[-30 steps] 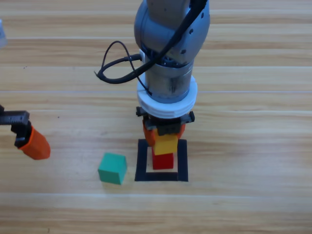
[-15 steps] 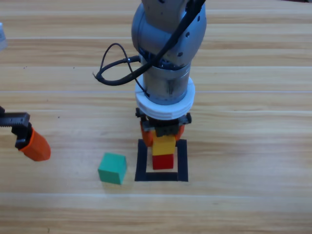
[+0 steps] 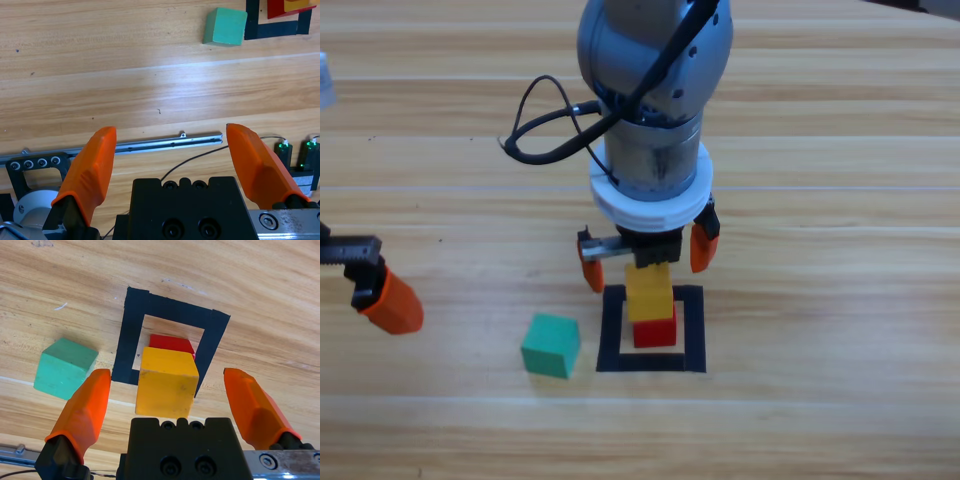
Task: Stack the blocks in the rectangular block: red at the bottom, yellow in the middle, green on top
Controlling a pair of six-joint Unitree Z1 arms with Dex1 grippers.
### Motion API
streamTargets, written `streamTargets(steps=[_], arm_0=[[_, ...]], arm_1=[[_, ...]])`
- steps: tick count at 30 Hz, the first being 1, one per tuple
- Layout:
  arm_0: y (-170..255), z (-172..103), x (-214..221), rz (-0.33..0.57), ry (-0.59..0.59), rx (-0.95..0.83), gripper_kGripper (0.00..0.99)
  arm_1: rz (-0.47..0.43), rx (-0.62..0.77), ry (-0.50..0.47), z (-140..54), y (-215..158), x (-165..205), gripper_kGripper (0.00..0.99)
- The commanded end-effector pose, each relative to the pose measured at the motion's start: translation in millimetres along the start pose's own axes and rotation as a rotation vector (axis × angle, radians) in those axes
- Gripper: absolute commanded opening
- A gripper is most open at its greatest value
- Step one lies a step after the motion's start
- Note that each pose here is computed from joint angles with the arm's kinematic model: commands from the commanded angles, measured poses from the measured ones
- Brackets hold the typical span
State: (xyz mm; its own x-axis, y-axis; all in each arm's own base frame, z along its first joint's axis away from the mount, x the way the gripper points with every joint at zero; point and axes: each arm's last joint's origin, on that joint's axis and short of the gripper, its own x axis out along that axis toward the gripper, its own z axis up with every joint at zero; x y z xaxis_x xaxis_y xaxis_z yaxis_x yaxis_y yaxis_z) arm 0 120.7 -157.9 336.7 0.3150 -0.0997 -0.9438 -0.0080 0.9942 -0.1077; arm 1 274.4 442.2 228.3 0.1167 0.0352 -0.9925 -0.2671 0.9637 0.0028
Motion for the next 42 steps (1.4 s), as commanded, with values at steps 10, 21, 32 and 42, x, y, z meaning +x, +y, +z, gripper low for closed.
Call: streamTargets(steps=[10, 21, 32, 42], arm_0=[[-41.1, 22.1, 29.3, 0.039, 0.0, -0.005, 0.933], [-75.5, 25.7, 131.3, 0.156, 0.087, 0.059, 0.933], [-80.0, 24.7, 148.7, 0.115, 0.074, 0.148, 0.931], [-89.9, 33.8, 166.9, 0.109, 0.093, 0.186, 0.913]], arm_1=[[0.077, -0.141, -0.24, -61.6, -75.5, -156.3, 0.989], [0.198, -0.171, -0.333, -143.2, -183.1, -126.3, 0.988], [0.279, -0.23, -0.41, -185.5, -216.1, -104.6, 0.988], [0.277, -0.25, -0.42, -186.1, -215.6, -92.6, 0.988]])
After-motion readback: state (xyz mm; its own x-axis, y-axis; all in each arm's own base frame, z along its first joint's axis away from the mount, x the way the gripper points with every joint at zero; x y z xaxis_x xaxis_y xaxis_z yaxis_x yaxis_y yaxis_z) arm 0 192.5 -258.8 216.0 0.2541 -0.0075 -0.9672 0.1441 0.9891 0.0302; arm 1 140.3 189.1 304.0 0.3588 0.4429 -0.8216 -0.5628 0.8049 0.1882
